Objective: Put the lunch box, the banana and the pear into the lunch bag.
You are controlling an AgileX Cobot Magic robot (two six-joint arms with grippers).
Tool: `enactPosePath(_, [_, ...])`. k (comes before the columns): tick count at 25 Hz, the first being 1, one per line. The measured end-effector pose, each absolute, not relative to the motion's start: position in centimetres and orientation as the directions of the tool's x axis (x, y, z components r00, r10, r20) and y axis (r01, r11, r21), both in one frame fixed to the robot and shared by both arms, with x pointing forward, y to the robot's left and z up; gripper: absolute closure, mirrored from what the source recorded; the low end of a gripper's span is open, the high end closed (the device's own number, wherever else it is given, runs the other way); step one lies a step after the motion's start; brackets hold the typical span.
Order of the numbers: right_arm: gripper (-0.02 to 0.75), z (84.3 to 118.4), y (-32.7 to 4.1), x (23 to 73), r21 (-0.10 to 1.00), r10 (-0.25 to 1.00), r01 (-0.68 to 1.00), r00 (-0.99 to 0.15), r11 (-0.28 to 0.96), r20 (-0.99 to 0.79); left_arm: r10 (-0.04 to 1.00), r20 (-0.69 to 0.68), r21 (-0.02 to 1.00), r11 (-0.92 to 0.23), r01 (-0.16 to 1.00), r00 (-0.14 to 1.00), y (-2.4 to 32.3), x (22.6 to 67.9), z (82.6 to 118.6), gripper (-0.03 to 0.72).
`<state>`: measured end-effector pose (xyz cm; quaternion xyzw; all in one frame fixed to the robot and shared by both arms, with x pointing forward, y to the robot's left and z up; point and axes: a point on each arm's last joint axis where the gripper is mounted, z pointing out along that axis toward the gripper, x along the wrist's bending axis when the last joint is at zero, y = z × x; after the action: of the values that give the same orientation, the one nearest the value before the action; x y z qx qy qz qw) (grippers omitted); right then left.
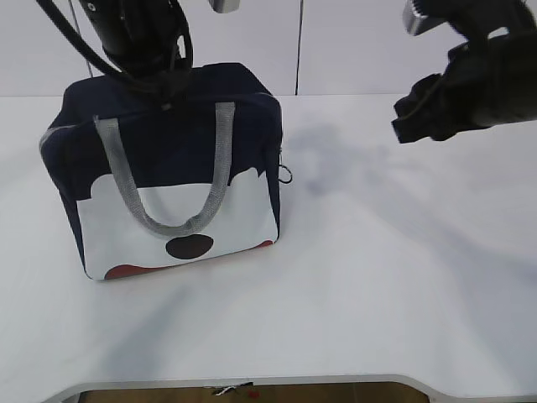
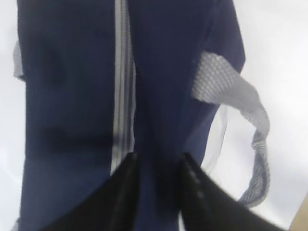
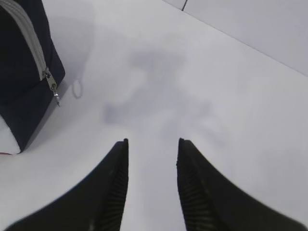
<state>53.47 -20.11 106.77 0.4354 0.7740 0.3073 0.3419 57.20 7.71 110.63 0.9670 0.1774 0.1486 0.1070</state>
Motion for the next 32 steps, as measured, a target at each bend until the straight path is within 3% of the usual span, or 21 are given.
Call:
enactPosePath(3, [0.44, 109.0, -21.1, 51.5, 0.778, 0.896, 0.47, -0.355, 0.417, -0.265, 0.39, 0.248, 0.268, -0.907, 0.324, 0.887, 7.7, 57.2, 110.6, 0.272])
enactPosePath(6, [0.44, 110.9, -22.1, 49.5, 0.783, 0.907, 0.475, -0.326, 0.402, -0.267, 0.416, 0.259, 0.268, -0.898, 0.349, 0.872, 7.8, 57.3, 110.8, 0.207])
enactPosePath(11, [0.439, 112.8, -23.6, 46.3, 0.765, 0.923, 0.522, -0.283, 0.377, -0.262, 0.49, 0.313, 0.319, -0.861, 0.395, 0.814, 9.1, 56.3, 113.6, 0.223])
enactPosePath(17, [0.439, 113.9, -24.8, 43.2, 0.716, 0.946, 0.62, -0.248, 0.32, -0.207, 0.63, 0.322, 0.474, -0.753, 0.456, 0.706, 11.5, 53.2, 119.0, 0.232])
enactPosePath(27, [0.439, 116.0, -26.5, 39.1, 0.665, 0.962, 0.696, -0.206, 0.273, -0.179, 0.808, 0.195, 0.66, -0.528, 0.535, 0.556, 14.5, 48.8, 124.2, 0.235])
enactPosePath(32, [0.439, 116.2, -27.0, 37.4, 0.633, 0.965, 0.728, -0.204, 0.261, -0.164, 0.847, 0.096, 0.726, -0.418, 0.545, 0.523, 16.1, 45.9, 126.2, 0.235])
